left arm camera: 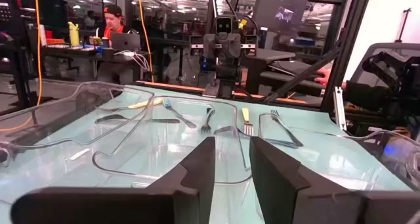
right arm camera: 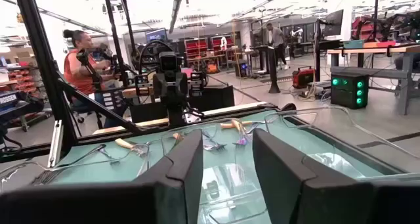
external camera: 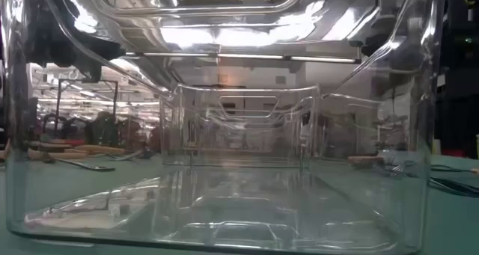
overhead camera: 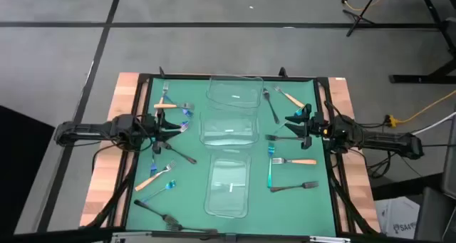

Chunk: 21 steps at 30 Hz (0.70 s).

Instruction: Sort silverware by color (type)

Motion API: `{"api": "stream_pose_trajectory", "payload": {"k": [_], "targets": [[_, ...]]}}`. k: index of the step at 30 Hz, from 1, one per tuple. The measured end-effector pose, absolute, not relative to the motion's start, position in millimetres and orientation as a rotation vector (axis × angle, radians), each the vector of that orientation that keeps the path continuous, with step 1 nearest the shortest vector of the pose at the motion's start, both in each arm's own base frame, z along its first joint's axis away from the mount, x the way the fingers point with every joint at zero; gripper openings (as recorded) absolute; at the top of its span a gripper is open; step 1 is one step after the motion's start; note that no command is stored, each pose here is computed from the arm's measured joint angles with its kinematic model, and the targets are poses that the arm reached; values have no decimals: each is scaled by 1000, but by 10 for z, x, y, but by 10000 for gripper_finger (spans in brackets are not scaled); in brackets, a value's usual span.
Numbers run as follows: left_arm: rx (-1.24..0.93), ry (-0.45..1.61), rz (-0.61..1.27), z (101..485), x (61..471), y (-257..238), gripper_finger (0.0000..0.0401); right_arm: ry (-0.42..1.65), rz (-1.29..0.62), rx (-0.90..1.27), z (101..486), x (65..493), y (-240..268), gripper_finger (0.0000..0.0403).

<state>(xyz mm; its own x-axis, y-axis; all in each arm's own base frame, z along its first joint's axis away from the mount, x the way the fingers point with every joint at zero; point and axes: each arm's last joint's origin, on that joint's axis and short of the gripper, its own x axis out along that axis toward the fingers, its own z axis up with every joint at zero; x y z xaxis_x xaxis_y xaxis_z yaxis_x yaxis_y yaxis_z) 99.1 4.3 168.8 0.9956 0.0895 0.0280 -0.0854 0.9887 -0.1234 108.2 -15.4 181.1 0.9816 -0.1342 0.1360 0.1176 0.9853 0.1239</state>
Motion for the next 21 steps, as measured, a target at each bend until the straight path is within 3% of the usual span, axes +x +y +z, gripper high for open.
{"api": "stream_pose_trajectory", "payload": {"k": [21], "targets": [[-122, -33, 88, 1688, 991, 42, 89, -141, -119, 114, 1809, 1083, -152, 122]]}}
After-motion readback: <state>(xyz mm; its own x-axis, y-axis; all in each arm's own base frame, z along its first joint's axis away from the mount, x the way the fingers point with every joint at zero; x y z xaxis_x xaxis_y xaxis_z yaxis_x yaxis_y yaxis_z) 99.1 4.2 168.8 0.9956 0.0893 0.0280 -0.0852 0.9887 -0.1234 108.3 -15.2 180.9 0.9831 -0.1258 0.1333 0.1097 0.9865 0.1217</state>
